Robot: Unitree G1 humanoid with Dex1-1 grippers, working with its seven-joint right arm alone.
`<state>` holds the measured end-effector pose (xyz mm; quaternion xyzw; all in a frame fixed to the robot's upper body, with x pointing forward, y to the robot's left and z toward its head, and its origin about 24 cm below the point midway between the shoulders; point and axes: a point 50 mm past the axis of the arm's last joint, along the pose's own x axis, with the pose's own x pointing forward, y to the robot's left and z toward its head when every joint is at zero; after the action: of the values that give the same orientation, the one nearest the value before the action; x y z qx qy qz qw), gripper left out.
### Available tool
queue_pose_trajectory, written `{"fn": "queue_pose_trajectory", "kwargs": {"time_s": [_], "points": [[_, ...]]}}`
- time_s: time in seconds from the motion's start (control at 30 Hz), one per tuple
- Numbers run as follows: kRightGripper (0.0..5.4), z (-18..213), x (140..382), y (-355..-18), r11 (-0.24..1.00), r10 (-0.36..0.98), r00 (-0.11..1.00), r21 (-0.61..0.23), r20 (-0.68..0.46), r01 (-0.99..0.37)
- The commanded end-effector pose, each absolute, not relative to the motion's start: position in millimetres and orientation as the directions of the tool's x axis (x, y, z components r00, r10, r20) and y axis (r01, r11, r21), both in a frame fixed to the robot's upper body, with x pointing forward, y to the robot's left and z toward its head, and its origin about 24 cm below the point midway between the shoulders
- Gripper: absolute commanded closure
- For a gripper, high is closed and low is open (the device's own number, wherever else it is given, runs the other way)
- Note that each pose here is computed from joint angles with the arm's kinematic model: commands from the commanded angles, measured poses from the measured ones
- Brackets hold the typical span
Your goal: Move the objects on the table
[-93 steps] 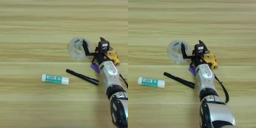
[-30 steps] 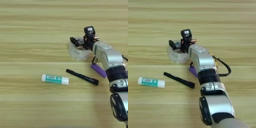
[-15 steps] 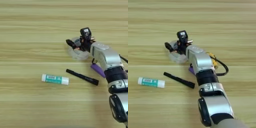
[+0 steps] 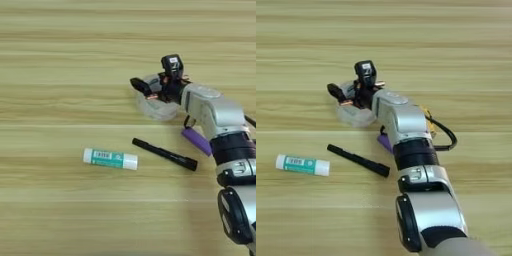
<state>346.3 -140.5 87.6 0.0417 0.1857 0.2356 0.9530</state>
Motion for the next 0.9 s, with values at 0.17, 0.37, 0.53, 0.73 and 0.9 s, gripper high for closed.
{"fn": "queue_pose_trajectory", "kwargs": {"time_s": [0.17, 0.37, 0.53, 0.73, 0.9], "points": [[0.03, 141.5, 340.5, -132.0, 0.873, 0.486, 0.855, 0.051, -0.181, -0.485], [0.03, 143.5, 334.7, -131.4, 0.873, 0.484, 0.854, 0.038, -0.19, -0.486], [0.03, 132.0, 327.9, -130.2, 0.867, 0.491, 0.834, 0.049, -0.252, -0.496], [0.03, 119.2, 324.3, -128.1, 0.864, 0.494, 0.815, 0.062, -0.303, -0.5], [0.03, 109.8, 325.1, -126.7, 0.862, 0.495, 0.803, 0.075, -0.333, -0.501]]}}
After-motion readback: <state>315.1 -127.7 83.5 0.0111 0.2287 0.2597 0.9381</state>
